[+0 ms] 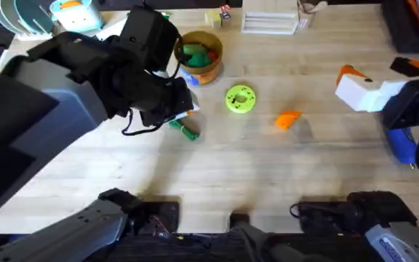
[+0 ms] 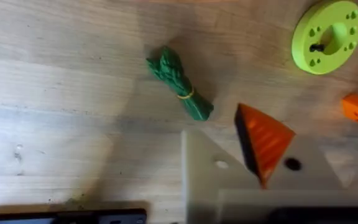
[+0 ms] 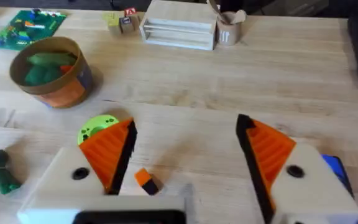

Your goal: Pick up the gripper from the table and insert it into the empty holder that is missing its gripper. Then pick up a screw, insert it into the mounting hole, and use the screwdriver to tighten it. Finally, clean up the table by picking up the vegetable and placing it into the bucket.

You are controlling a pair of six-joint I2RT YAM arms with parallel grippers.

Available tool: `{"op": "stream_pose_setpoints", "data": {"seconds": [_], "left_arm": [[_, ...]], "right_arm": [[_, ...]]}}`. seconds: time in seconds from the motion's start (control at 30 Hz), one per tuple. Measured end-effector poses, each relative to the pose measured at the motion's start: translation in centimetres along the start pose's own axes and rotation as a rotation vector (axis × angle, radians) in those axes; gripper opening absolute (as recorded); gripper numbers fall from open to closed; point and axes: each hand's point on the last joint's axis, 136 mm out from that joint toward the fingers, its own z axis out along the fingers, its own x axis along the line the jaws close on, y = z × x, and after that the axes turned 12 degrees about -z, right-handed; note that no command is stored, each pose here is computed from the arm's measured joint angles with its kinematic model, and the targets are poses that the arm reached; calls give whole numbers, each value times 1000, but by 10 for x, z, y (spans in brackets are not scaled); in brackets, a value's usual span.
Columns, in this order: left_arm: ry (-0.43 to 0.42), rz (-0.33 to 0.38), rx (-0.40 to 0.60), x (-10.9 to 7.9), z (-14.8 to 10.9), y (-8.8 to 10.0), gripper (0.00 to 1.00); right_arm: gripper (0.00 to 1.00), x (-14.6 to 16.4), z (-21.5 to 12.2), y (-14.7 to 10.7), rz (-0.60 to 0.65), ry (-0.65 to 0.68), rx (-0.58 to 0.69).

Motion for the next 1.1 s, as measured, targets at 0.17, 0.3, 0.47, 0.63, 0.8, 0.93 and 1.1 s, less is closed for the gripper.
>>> {"op": "stream_pose_setpoints", "data": {"seconds": [0.17,0.3,0.47,0.63,0.8,0.93,1.1], "left_arm": [[33,-18,-25,2,4,2,7],[30,-12,-42,3,0,4,8],[-82,86,-116,-19,-33,15,553],[-335,282,-228,-70,-91,25,991],[-557,462,-321,-106,-138,20,992],[-644,523,-375,-119,-157,19,993],[-593,531,-296,-106,-144,7,993]], "right_arm": [[991,0,0,0,0,0,1],[992,0,0,0,0,0,0],[991,0,0,0,0,0,0],[991,0,0,0,0,0,1],[991,0,0,0,0,0,1],[991,0,0,0,0,0,1],[992,0,0,0,0,0,1]]}}
